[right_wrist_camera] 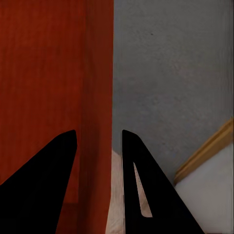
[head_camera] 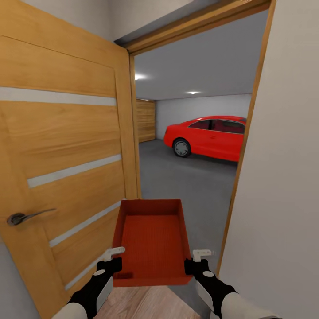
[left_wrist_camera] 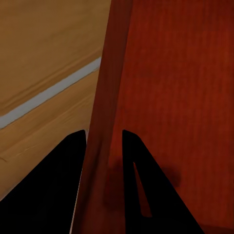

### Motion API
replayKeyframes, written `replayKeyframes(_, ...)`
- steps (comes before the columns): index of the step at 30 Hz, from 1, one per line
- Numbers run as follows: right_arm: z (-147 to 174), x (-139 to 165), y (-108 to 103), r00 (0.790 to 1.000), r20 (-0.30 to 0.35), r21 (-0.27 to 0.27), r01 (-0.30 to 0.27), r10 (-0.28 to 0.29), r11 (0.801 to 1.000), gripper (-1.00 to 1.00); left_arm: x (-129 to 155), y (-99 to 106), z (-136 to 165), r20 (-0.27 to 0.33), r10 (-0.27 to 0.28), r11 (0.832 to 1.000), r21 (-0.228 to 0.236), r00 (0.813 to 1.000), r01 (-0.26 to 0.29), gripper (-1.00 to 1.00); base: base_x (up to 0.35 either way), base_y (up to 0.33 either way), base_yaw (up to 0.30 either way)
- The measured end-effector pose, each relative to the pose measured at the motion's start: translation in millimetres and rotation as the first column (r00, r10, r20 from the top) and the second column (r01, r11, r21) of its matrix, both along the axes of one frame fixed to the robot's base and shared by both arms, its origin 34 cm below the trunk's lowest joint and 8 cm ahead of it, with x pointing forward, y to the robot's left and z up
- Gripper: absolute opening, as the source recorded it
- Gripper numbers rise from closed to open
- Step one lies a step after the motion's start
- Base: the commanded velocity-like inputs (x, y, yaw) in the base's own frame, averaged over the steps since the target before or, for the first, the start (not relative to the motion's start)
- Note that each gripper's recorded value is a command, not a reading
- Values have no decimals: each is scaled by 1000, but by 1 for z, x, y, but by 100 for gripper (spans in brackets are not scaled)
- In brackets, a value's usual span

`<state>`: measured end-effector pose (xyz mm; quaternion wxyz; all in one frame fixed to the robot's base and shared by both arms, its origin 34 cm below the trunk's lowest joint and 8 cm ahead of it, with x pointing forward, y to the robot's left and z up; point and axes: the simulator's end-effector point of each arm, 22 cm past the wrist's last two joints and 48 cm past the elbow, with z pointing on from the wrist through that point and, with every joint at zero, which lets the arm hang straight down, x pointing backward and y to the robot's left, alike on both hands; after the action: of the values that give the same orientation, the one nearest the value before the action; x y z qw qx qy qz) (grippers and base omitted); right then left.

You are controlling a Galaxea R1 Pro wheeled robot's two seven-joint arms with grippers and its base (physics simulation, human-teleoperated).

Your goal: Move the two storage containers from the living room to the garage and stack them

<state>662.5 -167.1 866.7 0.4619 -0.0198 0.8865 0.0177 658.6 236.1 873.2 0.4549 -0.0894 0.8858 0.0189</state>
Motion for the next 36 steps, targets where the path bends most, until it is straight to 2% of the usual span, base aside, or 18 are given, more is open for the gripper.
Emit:
replayKeyframes(9,0,0,0,1000,0,0,0,0,1000,-100,0,0,0,0,0,1000,0,1000,0,-100,43,18,-249)
replayKeyframes(30,0,-1,0,1000,0,0,1,-1,1000,-100,0,0,0,-1,0,1000,0,1000,0,-100,161,130,-248)
replayKeyframes(36,0,0,0,1000,1,0,0,0,1000,-100,0,0,0,1,0,1000,0,1000,0,-100,183,151,-80)
